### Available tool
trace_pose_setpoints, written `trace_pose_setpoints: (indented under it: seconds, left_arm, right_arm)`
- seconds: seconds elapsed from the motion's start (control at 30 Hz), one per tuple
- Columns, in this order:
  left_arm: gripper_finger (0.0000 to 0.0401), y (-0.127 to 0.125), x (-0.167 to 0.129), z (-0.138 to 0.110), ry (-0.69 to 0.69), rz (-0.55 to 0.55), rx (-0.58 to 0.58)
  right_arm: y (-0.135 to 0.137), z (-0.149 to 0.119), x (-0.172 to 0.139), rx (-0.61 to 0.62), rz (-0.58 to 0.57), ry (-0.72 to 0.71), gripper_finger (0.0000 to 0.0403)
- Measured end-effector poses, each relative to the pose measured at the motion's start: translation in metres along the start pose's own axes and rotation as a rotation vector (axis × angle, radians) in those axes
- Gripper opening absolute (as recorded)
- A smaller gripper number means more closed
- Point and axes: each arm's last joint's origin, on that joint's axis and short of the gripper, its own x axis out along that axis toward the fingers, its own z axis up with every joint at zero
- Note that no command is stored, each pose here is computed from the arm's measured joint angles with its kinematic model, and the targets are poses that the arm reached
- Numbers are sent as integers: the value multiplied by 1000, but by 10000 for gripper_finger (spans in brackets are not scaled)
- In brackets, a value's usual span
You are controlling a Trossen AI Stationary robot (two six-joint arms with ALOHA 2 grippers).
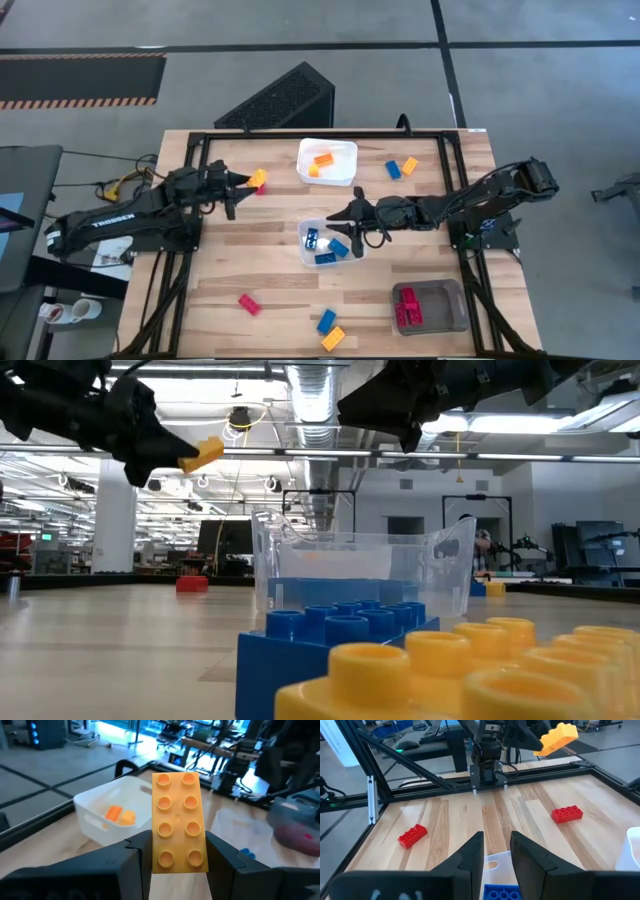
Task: Sort & place blocks by color
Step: Put the yellow game piece into the white bin
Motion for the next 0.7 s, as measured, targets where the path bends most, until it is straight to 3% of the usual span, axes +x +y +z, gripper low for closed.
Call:
trace_pose_setpoints:
  seconds: [0.37, 0.7]
  left_arm:
    - [107, -3, 13, 8, -74, -25, 30]
    - [107, 0, 46, 11, -80, -28, 29]
  right_arm:
    - [-2, 3, 0, 4, -2, -31, 118]
    - [-1, 7, 0, 10, 4, -65, 118]
